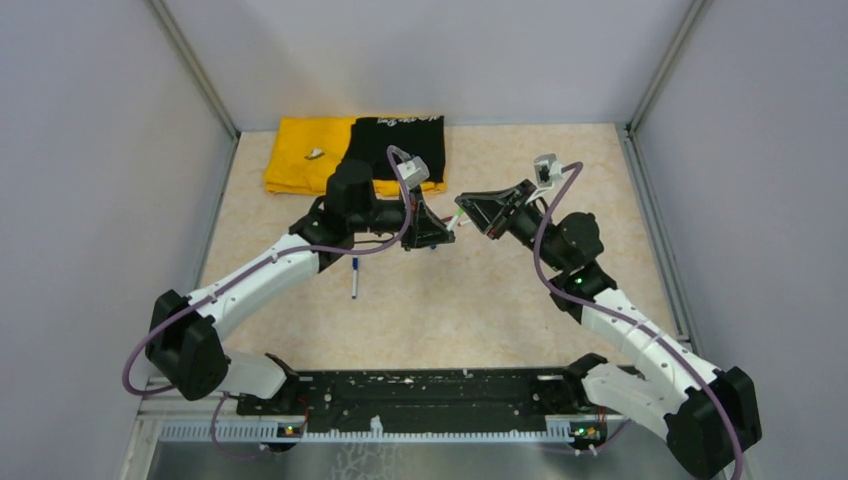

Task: Insert the pens into the pen caps
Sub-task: Press the pen cap onto the pen.

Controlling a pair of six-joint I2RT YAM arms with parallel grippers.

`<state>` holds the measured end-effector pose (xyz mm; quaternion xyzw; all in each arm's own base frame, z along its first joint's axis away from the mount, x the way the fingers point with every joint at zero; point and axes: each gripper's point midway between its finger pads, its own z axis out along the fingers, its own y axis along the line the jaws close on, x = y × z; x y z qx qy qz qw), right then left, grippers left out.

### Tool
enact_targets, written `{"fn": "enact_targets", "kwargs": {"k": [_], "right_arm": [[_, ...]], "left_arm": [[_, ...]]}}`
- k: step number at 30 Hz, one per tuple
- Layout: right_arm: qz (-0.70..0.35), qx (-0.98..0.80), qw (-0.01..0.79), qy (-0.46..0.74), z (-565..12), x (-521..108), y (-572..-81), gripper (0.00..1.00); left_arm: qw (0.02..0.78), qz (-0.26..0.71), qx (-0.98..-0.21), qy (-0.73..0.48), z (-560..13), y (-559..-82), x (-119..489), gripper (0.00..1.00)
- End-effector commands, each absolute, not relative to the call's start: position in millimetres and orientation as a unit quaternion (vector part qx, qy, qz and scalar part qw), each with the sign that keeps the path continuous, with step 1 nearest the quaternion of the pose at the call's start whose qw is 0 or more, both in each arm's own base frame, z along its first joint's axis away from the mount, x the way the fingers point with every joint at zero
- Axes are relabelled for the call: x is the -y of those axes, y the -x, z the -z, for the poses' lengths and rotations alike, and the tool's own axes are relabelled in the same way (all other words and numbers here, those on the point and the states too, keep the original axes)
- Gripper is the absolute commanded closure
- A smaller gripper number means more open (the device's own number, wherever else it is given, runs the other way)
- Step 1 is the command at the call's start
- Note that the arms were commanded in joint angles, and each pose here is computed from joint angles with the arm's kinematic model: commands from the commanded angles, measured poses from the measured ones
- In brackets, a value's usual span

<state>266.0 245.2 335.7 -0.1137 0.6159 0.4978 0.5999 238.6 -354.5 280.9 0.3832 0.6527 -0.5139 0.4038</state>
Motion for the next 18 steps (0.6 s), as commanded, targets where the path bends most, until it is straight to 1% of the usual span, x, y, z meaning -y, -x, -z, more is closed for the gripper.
{"fn": "enact_targets", "kwargs": {"k": [1,10,18], "right_arm": [[-0.546,-0.69,0.445,0.165,-253.7,-283.8,-211.6,1.0],[-0.575,-0.698,0.401,0.146,-224.4,-293.6,-187.1,1.0],[-0.574,-0.712,0.373,0.154,-203.1,-301.7,-171.7,1.0]], "left_arm": [[0.522,0.516,-0.557,-0.39,-355.8,-251.9,359.3,1.0],[0.529,0.515,-0.552,-0.387,-358.2,-250.8,357.1,1.0],[0.542,0.509,-0.551,-0.378,-362.5,-251.2,352.6,1.0]]}}
